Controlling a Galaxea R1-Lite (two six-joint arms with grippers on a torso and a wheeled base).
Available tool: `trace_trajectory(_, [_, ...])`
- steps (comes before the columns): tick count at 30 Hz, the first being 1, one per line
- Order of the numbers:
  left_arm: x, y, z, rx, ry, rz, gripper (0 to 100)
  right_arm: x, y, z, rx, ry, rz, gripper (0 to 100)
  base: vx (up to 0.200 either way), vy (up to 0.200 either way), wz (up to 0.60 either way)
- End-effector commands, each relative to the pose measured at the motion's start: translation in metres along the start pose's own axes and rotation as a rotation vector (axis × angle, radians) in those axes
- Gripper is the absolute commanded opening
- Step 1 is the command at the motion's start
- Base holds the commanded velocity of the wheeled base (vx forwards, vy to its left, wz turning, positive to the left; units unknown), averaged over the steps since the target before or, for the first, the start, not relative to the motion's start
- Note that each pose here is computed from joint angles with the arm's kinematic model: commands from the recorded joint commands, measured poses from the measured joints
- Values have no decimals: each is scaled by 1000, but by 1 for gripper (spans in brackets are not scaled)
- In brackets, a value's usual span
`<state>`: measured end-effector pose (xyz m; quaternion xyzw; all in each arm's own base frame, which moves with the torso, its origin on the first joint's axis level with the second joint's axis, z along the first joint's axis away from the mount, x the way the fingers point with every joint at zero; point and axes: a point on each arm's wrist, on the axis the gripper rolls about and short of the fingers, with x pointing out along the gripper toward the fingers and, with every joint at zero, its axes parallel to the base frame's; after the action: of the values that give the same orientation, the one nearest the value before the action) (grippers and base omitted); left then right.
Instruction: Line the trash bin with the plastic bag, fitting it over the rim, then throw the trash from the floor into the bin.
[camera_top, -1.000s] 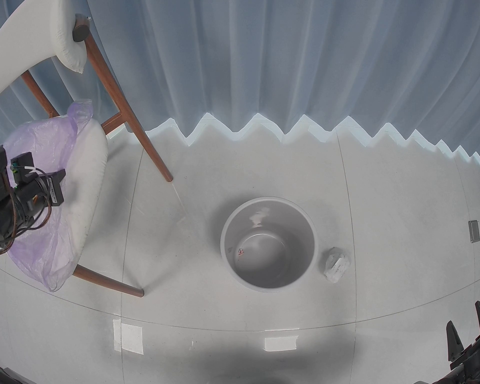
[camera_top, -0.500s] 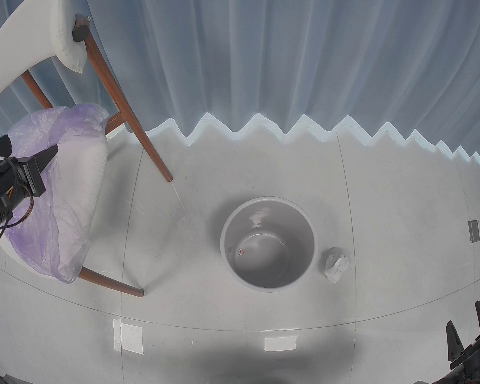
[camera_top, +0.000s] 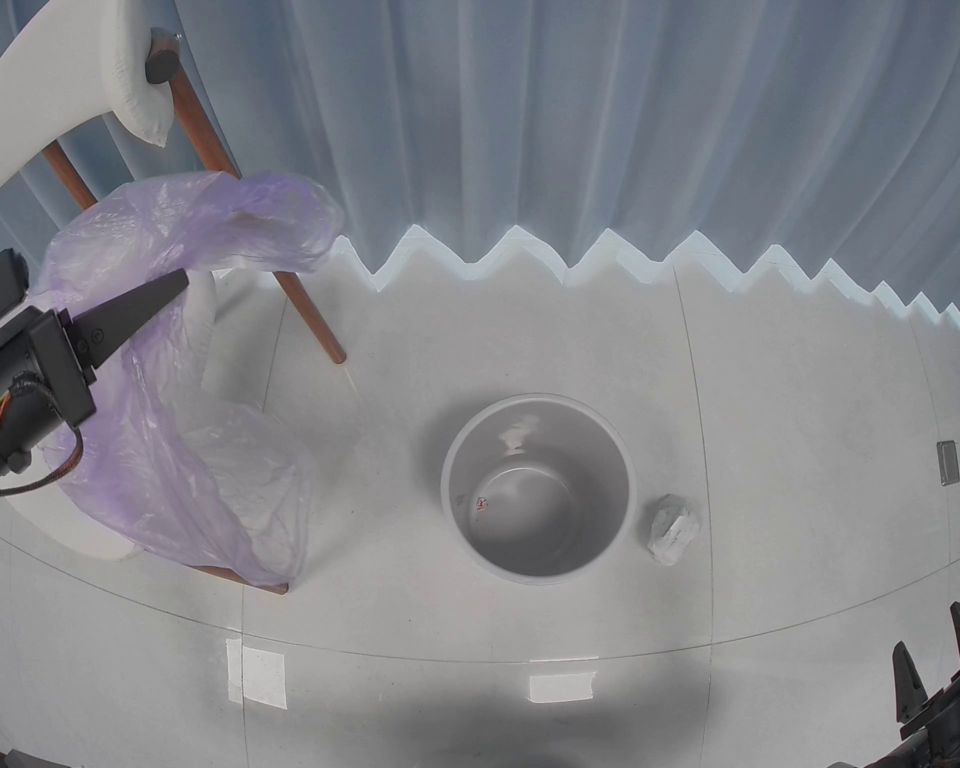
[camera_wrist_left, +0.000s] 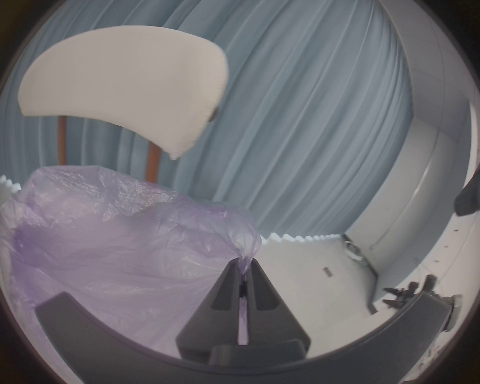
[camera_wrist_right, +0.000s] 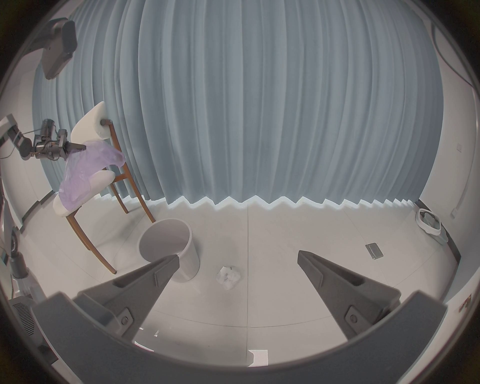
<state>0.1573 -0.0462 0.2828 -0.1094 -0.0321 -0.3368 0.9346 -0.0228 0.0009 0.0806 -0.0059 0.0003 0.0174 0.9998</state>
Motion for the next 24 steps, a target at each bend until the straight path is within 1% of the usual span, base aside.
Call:
trace_trajectory(1, [1, -26, -3, -48, 13, -158, 0, 0, 0, -5, 0, -1, 0, 100, 0, 0, 0])
trace_trajectory(5, [5, -41, -5, -76, 17, -263, 0, 0, 0, -5, 0, -1, 0, 100, 0, 0, 0])
trace_trajectory(9, [12, -55, -5, -153, 5, -362, 0, 0, 0, -5, 0, -1, 0, 100, 0, 0, 0])
trace_trajectory(12, [16, -65, -4, -221, -6, -433, 0, 0, 0, -5, 0, -1, 0, 100, 0, 0, 0])
trace_trajectory(15, [22, -76, 1, -326, -12, -508, 0, 0, 0, -5, 0, -1, 0, 100, 0, 0, 0])
trace_trajectory(16, [24, -79, 3, -348, -14, -528, 0, 0, 0, -5, 0, -1, 0, 100, 0, 0, 0])
trace_trajectory(21, [38, -88, 8, -362, -12, -575, 0, 0, 0, -5, 0, 1, 0, 100, 0, 0, 0])
trace_trajectory(22, [40, -93, 7, -367, -1, -605, 0, 0, 0, -5, 0, -1, 0, 100, 0, 0, 0])
trace_trajectory(23, [40, -93, 6, -368, 3, -608, 0, 0, 0, -5, 0, -1, 0, 100, 0, 0, 0])
trace_trajectory(24, [46, -100, 2, -376, 35, -649, 0, 0, 0, -5, 0, 1, 0, 100, 0, 0, 0])
